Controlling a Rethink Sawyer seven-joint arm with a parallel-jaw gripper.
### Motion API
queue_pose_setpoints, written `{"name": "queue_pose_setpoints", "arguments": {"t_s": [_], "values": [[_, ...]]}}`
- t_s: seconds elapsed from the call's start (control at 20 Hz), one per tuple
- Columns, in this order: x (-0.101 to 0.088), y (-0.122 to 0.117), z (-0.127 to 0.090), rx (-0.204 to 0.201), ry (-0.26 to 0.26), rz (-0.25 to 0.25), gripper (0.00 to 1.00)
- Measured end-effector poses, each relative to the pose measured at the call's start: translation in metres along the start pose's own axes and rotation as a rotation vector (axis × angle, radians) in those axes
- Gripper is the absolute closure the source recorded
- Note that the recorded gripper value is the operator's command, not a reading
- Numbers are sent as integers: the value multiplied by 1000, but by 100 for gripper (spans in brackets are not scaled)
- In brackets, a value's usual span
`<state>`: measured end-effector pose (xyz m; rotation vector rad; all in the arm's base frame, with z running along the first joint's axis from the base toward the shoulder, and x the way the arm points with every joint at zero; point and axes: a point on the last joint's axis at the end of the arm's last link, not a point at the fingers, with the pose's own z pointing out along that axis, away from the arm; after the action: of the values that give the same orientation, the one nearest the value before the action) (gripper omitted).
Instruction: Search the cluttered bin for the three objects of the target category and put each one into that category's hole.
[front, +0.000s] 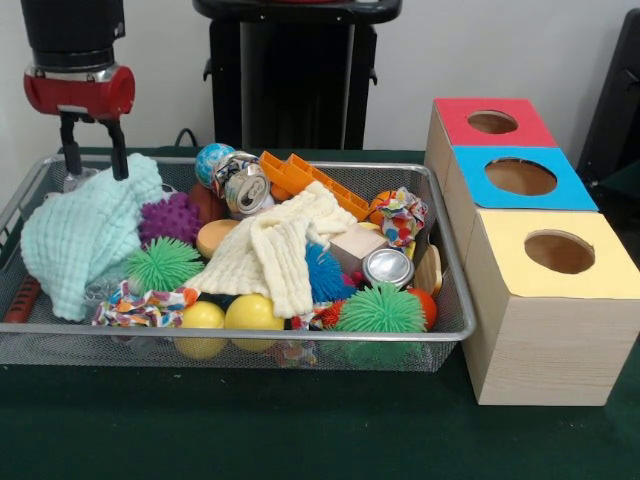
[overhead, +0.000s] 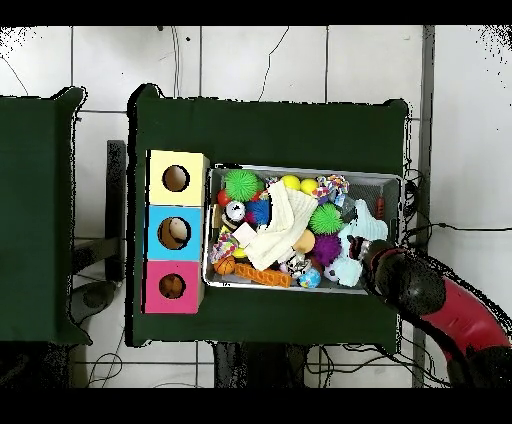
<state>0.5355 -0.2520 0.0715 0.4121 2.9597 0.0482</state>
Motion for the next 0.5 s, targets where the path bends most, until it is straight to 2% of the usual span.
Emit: {"name": "queue_pose_setpoints", "arguments": {"t_s": [0.5], "values": [[10,1,25,-48,23,23,0]]}}
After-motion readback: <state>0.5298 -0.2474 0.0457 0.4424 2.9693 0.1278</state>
